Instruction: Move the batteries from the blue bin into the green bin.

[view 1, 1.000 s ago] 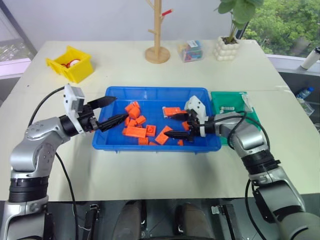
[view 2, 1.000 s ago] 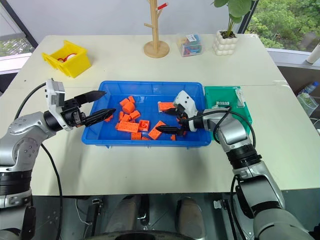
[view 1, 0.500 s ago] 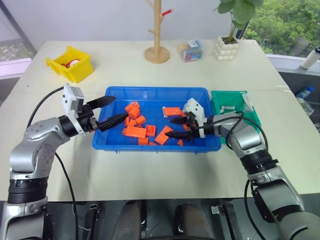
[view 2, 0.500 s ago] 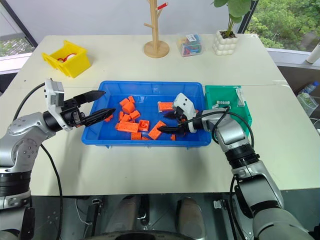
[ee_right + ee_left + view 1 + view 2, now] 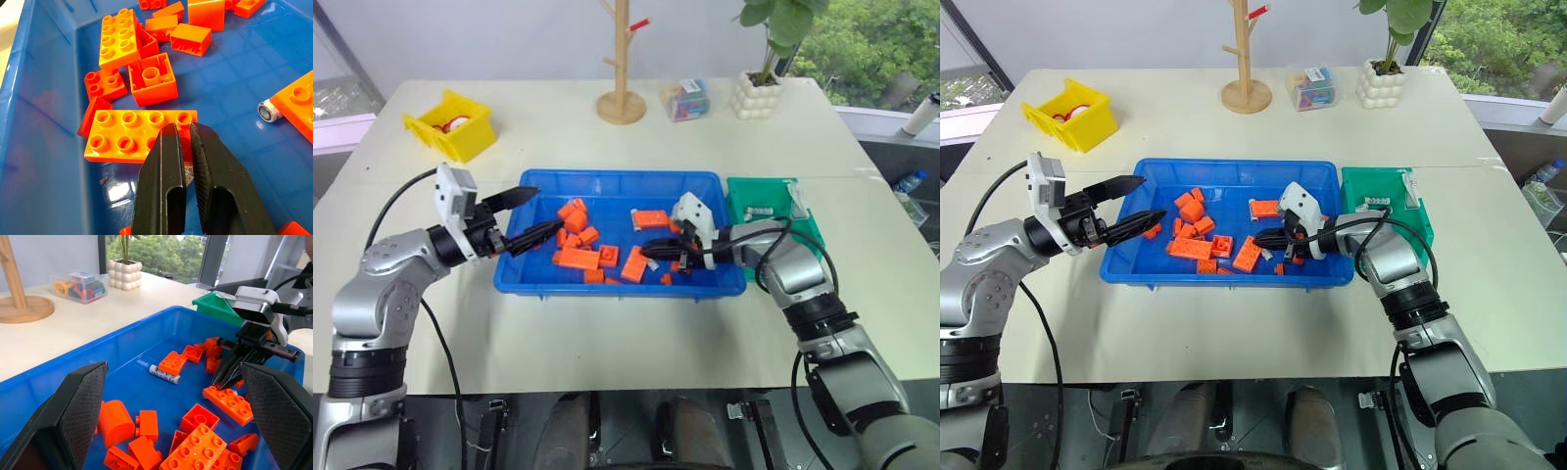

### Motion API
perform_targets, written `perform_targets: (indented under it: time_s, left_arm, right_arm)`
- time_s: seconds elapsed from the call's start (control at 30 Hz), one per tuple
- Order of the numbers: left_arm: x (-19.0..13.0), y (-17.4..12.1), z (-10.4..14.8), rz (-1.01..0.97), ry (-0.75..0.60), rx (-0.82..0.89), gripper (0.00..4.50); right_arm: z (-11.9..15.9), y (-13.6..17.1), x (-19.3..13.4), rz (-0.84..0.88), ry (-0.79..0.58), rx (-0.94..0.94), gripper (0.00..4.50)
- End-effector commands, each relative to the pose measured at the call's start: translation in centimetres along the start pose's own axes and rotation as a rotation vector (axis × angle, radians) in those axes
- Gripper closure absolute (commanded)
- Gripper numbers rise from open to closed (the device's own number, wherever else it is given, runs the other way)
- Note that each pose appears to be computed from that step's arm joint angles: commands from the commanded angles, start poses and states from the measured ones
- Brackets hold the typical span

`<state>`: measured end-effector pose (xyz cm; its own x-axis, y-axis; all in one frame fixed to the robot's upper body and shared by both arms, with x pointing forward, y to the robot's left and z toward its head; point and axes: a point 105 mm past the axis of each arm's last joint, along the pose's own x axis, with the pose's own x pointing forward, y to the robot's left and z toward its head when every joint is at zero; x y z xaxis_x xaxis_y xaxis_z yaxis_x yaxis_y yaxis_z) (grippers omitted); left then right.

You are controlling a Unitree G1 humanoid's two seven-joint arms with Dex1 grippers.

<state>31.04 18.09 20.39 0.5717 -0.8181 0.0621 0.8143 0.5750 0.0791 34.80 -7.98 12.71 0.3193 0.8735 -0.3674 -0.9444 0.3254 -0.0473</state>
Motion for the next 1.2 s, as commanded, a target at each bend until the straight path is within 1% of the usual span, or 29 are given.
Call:
perform_targets:
  time_s: [0.03, 0.17, 0.3, 0.47, 0.6, 0.67, 0.7, 0.73, 0.77, 0.83, 0.9, 0.93, 1.03, 1.2]
  left_arm:
    - [-0.4, 0.2, 1.3, 0.010, -0.032, 0.046, 0.00]
    - [-0.4, 0.3, 1.3, 0.010, -0.032, 0.045, 0.00]
    - [-0.3, 0.3, 1.2, 0.010, -0.033, 0.043, 0.00]
    - [-0.3, 0.2, 1.2, 0.006, -0.037, 0.039, 0.00]
    - [-0.4, 0.1, 1.4, 0.003, -0.040, 0.037, 0.00]
    - [-0.5, 0.0, 1.4, 0.003, -0.039, 0.037, 0.00]
    - [-0.6, 0.0, 1.4, 0.004, -0.038, 0.036, 0.00]
    - [-0.6, 0.0, 1.4, 0.004, -0.038, 0.036, 0.00]
    - [-0.6, 0.0, 1.4, 0.004, -0.037, 0.035, 0.00]
    - [-0.6, -0.1, 1.3, 0.002, -0.036, 0.033, 0.00]
    - [-0.6, -0.2, 1.3, -0.002, -0.035, 0.032, 0.00]
    - [-0.6, -0.2, 1.3, -0.004, -0.035, 0.032, 0.00]
    - [-0.5, -0.4, 1.3, -0.017, -0.027, 0.032, 0.00]
    - [-0.4, -0.5, 1.3, -0.040, -0.013, 0.036, 0.00]
  right_arm:
    - [3.5, 0.0, -0.1, -0.004, -0.106, -0.053, 4.41]
    - [5.3, 0.2, 0.5, -0.005, -0.168, -0.071, 4.41]
    - [7.0, -0.1, 2.0, -0.032, -0.239, -0.090, 4.41]
    - [7.6, 0.0, 4.8, -0.065, -0.281, -0.119, 4.41]
    - [7.6, 0.9, 6.4, -0.030, -0.289, -0.134, 4.41]
    - [7.3, 1.2, 6.6, -0.014, -0.283, -0.136, 3.65]
    - [7.2, 1.3, 6.7, -0.007, -0.279, -0.137, 3.36]
    - [7.1, 1.3, 6.7, -0.006, -0.278, -0.139, 2.87]
    - [7.1, 1.3, 6.7, -0.006, -0.278, -0.141, 2.53]
    - [7.4, 1.0, 6.4, -0.025, -0.282, -0.153, 1.43]
    - [7.9, 0.6, 5.8, -0.045, -0.289, -0.161, 0.43]
    - [8.2, 0.5, 5.5, -0.051, -0.292, -0.165, 0.05]
    - [8.5, 0.2, 3.9, -0.070, -0.284, -0.181, 0.05]
    - [7.7, 0.4, 1.1, -0.102, -0.222, -0.190, 0.05]
